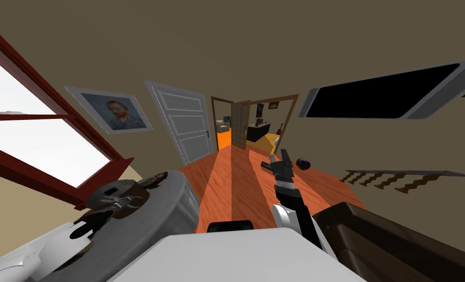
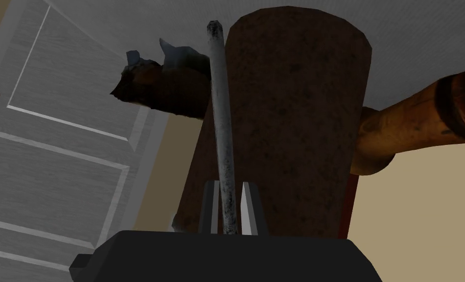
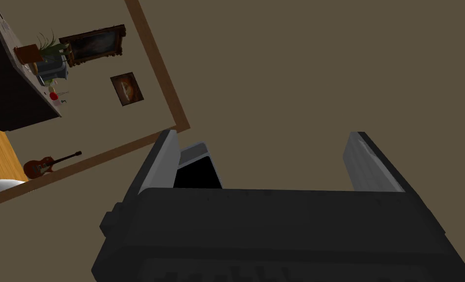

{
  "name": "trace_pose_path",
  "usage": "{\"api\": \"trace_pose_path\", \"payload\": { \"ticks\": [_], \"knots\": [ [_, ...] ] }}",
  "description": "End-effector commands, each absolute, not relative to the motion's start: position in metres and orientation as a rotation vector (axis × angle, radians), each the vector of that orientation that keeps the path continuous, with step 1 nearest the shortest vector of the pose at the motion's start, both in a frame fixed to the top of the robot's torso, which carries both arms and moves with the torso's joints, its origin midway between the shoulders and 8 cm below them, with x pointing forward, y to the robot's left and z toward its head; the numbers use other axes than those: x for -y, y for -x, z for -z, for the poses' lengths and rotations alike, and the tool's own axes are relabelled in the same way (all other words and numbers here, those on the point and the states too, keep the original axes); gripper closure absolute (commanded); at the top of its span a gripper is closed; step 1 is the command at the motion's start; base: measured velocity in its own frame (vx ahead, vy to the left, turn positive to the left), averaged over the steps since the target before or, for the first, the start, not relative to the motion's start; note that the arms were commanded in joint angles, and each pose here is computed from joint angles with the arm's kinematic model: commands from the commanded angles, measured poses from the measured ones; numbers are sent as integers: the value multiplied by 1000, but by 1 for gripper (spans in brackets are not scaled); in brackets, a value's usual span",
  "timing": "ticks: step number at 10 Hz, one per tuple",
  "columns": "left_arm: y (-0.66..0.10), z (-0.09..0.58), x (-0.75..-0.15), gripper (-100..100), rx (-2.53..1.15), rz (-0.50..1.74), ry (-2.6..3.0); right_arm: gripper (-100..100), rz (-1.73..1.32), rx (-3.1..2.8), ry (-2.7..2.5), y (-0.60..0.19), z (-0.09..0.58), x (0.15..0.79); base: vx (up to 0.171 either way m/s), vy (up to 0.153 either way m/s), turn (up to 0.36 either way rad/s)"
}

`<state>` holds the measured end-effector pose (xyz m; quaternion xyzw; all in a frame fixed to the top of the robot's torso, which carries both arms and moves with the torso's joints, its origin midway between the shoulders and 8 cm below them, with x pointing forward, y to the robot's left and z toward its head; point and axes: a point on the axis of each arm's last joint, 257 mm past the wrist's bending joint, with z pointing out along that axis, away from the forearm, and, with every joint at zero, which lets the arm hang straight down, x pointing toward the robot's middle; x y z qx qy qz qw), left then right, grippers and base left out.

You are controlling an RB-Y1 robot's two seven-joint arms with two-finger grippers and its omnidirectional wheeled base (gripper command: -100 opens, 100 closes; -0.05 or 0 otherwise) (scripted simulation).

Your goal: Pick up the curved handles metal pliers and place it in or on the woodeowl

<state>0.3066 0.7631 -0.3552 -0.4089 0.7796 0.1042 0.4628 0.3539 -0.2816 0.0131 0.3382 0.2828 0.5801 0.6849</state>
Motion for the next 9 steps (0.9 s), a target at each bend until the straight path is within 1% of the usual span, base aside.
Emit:
{"api": "trace_pose_path", "payload": {
  "ticks": [1,3,5,7,8,9],
  "knots": [
    [-300,352,-772,100,-1914,-270,1011,0,-1300,-634,-758,-354,-13,282,32,27,-72],
    [-281,338,-795,100,-1906,-319,1028,0,-1300,-634,-758,-354,-13,282,48,31,-147],
    [-263,324,-815,100,-1903,-369,1033,0,-1300,-634,-758,-354,-13,282,82,62,-195],
    [-263,324,-815,100,-1903,-369,1033,0,-1300,-634,-758,-354,-13,282,39,41,-31],
    [-248,311,-832,100,-1905,-414,1030,0,-1300,-634,-758,-354,-13,282,58,47,-193],
    [-248,311,-832,100,-1905,-414,1030,0,-1300,-634,-758,-354,-13,282,64,50,-147]
  ]
}}
